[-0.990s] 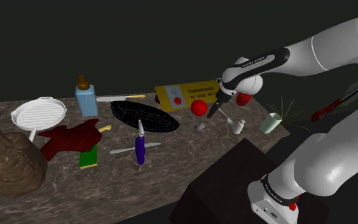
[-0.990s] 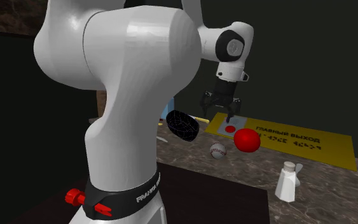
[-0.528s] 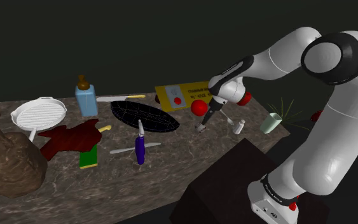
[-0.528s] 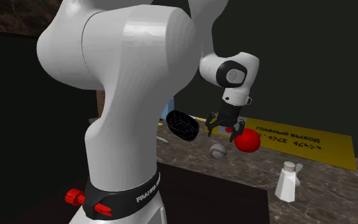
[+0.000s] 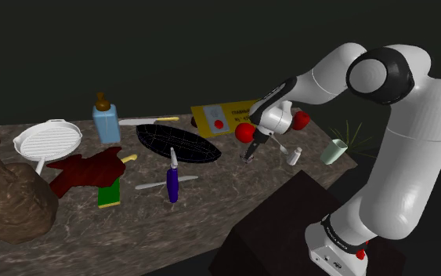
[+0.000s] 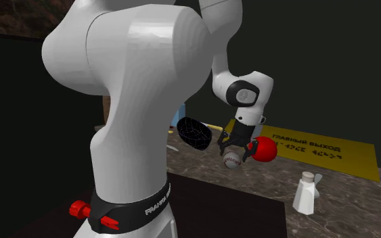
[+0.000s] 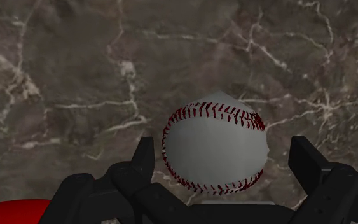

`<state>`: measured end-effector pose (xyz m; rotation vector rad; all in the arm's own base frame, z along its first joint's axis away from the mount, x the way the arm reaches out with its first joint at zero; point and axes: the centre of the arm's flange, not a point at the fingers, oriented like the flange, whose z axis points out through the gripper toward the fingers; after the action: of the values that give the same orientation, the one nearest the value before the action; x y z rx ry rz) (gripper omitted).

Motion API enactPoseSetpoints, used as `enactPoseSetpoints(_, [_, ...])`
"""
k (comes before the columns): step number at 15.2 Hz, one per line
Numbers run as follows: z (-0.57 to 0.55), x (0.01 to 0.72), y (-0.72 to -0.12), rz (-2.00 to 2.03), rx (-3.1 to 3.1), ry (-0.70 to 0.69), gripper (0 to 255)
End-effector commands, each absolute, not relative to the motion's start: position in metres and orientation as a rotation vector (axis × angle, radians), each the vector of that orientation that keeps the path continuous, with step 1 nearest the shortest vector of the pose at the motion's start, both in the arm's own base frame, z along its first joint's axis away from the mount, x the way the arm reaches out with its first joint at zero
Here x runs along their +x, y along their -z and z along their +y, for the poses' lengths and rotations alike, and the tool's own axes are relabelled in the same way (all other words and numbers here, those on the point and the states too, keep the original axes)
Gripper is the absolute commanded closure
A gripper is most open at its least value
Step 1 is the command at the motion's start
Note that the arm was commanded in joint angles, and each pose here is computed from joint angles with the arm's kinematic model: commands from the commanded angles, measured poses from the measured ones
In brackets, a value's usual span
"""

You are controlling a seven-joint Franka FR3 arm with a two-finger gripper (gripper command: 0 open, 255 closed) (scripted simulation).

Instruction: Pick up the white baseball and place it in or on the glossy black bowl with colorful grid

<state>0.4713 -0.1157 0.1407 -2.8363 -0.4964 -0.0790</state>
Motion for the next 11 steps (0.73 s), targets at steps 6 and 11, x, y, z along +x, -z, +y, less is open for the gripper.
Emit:
enactPoseSetpoints(6, [-0.1140, 0.4709, -0.1334, -0.496, -2.837, 0.079, 0])
enactPoseSetpoints(11, [-0.1140, 0.4709, -0.1335, -0.496, -2.837, 0.079, 255])
